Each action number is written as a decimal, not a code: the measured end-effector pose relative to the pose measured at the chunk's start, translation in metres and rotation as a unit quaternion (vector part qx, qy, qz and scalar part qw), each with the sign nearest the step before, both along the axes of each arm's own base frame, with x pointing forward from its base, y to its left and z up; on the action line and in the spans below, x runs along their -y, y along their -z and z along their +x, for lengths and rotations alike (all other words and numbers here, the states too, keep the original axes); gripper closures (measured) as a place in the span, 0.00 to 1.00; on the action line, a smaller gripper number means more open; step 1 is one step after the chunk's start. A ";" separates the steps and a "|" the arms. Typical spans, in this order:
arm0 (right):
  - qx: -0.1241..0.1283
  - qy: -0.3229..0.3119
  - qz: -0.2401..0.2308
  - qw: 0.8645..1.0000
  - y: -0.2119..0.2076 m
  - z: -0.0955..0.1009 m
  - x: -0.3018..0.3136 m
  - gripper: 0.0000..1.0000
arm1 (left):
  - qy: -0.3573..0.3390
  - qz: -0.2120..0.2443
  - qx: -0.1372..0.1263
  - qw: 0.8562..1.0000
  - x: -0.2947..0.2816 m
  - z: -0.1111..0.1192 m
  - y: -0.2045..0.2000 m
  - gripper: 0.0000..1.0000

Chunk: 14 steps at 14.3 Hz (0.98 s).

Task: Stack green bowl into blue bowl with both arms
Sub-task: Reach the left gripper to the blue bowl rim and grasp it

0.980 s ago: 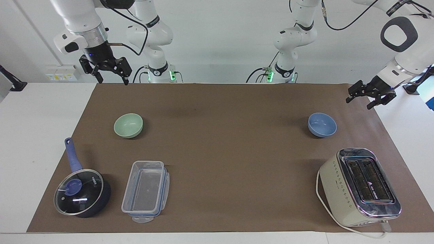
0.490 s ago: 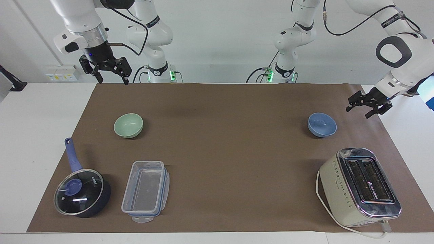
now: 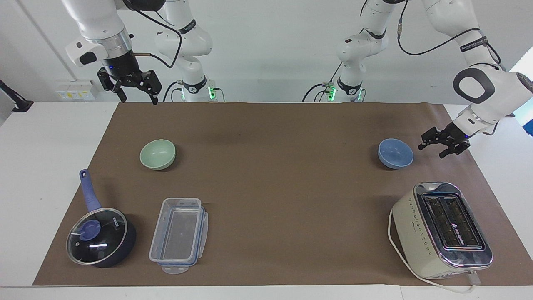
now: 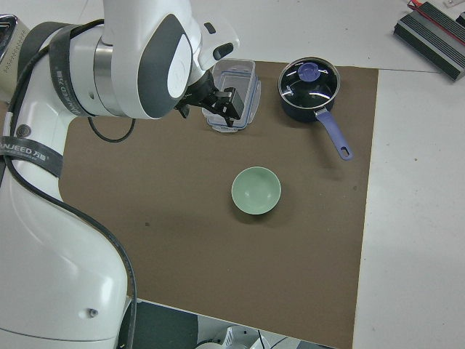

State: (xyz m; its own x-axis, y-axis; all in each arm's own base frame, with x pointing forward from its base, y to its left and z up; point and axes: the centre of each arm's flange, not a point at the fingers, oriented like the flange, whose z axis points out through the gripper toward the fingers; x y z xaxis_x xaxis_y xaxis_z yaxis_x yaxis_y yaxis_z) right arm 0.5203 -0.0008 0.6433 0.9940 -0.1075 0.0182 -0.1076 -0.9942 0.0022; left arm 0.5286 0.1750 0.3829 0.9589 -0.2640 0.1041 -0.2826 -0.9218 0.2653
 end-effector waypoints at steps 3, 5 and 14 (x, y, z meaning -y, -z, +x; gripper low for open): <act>0.000 0.000 0.000 1.000 0.000 0.000 0.000 0.00 | -0.016 -0.014 0.003 1.000 0.006 -0.006 0.017 0.16; 0.000 0.000 0.000 1.000 0.000 0.000 0.000 0.00 | -0.030 -0.015 0.004 0.999 0.013 -0.013 0.036 0.17; 0.000 0.000 0.000 1.000 0.000 0.000 0.000 0.00 | -0.068 -0.015 -0.016 0.997 0.031 -0.019 0.048 0.63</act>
